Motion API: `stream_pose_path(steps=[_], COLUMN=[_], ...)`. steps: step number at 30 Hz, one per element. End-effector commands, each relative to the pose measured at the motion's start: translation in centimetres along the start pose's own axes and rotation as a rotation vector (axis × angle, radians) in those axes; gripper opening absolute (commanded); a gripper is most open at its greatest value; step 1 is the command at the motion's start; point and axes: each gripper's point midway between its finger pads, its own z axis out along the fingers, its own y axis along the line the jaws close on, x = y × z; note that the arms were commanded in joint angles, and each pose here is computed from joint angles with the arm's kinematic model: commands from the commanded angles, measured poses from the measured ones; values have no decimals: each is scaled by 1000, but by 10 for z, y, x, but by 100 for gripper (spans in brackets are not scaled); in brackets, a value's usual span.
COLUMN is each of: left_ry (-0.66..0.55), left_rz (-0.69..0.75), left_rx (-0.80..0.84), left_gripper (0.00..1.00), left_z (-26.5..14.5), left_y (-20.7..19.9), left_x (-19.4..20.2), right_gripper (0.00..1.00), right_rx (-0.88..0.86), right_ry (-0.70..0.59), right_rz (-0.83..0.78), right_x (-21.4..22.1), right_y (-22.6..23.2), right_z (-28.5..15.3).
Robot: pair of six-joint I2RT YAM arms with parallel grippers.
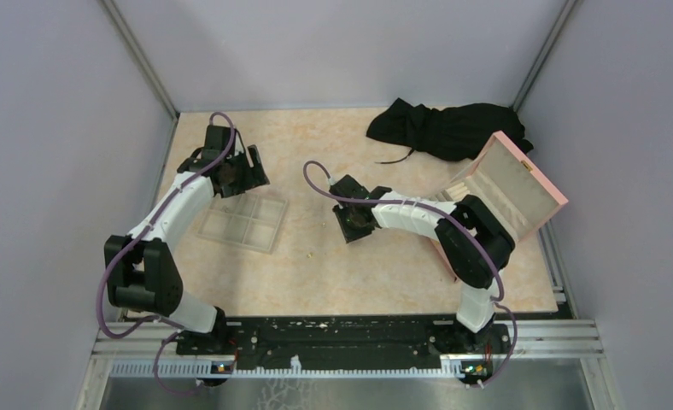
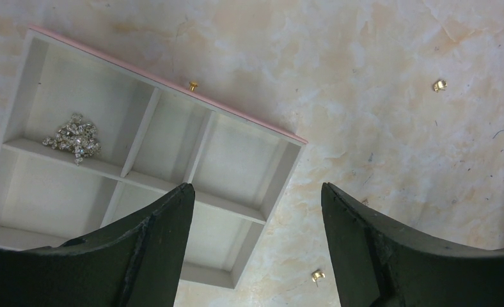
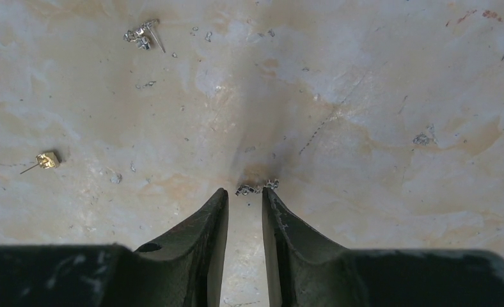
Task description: Organize the mixed jewelry
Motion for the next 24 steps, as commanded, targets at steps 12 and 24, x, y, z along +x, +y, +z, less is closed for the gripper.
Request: stream_pose_path(steps=[12, 24], left_ry=[-10, 0], left_rz=[5, 10], left_rx=[1, 30], left_gripper=[79, 79], left_z=[2, 4], left_y=[-2, -8], left_x=[-5, -5], right_gripper=[20, 0], right_rx=[-18, -4], right_ry=[-42, -77], right_rz=[-24, -23], right_x=[-17, -29], right_y=[11, 10], right_z=[1, -9])
